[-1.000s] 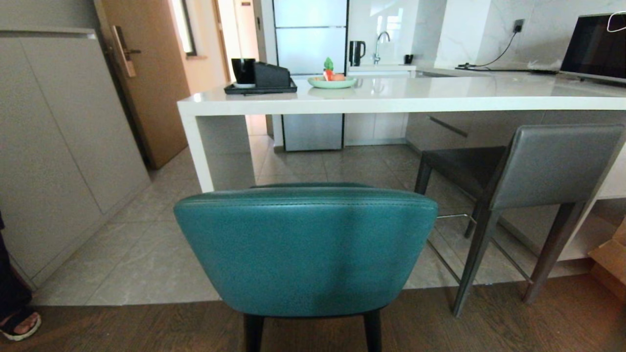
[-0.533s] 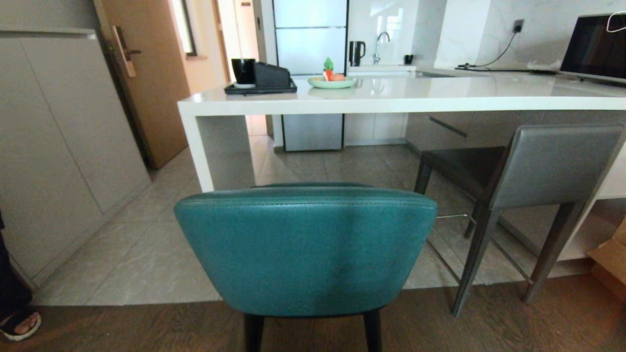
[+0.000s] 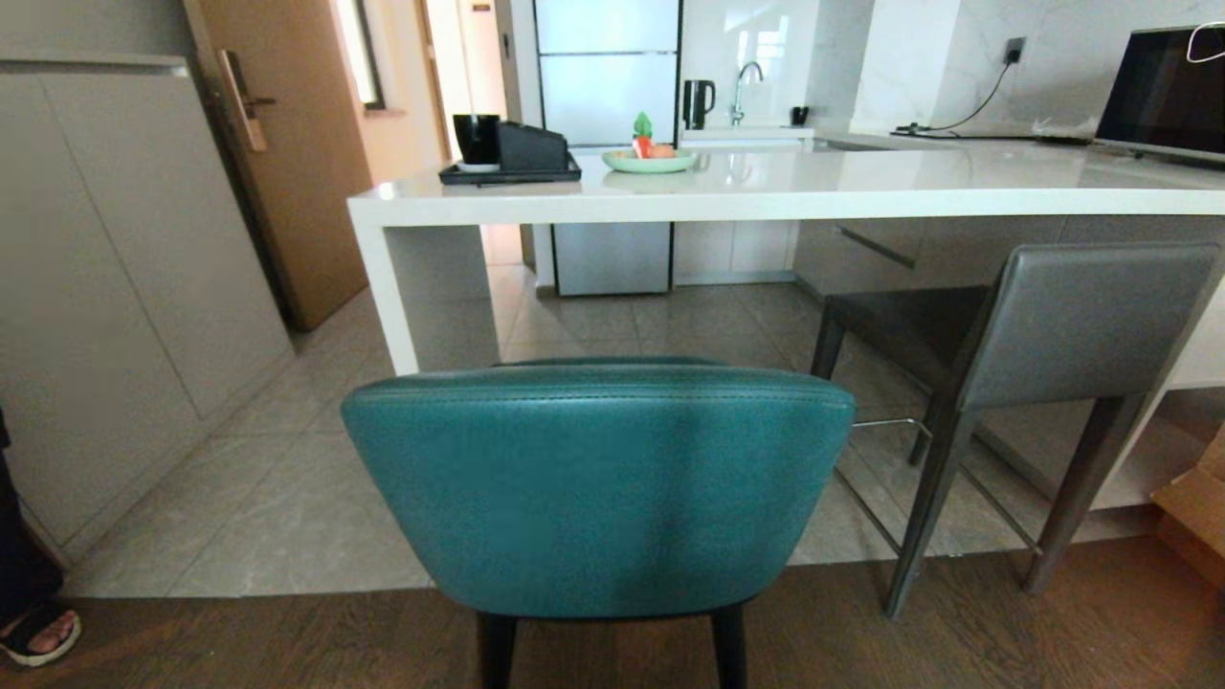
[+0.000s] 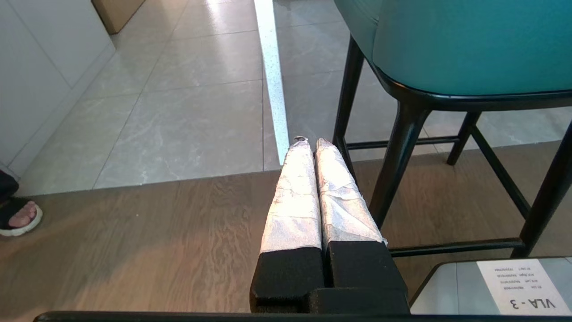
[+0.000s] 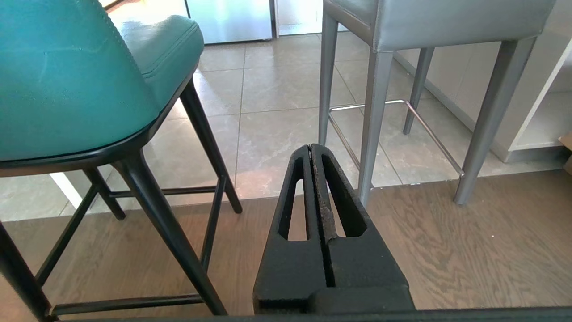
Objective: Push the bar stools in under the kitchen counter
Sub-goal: Pull the gray chair out from under the dining table
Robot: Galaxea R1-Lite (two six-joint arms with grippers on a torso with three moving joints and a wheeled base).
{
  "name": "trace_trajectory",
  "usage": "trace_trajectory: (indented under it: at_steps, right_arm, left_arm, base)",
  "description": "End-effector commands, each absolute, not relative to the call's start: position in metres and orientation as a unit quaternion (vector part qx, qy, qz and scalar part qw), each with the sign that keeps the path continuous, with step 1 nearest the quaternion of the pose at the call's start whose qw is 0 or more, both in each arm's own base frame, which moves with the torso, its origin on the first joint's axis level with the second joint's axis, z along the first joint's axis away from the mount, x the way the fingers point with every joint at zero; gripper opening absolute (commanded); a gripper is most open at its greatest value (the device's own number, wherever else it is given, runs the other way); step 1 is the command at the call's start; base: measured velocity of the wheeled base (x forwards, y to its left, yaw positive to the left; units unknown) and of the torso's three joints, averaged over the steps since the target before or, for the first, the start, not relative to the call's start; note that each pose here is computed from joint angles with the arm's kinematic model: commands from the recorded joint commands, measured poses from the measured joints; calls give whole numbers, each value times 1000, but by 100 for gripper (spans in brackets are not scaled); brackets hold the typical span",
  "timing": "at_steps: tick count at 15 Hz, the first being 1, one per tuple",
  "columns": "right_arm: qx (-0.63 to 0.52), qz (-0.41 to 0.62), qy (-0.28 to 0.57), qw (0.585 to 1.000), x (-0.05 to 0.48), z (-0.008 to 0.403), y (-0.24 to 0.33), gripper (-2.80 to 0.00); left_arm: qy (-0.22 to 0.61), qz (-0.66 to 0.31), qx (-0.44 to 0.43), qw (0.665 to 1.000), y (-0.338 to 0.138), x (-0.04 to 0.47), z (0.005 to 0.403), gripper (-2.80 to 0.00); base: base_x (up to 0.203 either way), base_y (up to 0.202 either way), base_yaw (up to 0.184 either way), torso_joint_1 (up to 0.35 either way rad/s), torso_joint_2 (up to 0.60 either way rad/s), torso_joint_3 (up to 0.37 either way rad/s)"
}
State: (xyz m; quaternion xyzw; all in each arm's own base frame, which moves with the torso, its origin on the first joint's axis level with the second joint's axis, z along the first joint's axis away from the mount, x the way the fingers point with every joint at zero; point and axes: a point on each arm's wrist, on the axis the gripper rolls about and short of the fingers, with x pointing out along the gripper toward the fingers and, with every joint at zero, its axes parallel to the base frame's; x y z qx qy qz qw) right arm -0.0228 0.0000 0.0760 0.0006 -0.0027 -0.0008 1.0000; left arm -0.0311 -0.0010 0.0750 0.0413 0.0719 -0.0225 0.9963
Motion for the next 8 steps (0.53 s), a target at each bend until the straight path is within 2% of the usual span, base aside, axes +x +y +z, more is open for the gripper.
trace_trajectory:
  at_steps: [1,8]
  right_arm:
    - [1,-1,0,1000,-22,75,0,-280]
    - [1,-1,0,1000,-22,75,0,-280]
  left_arm:
    - [73,-16,26,997,-1,-31,75,-280]
    - [73,-17,23,997,-1,-31,75,-280]
  base:
    - [0,0,0,0,0,0]
    - [0,0,0,0,0,0]
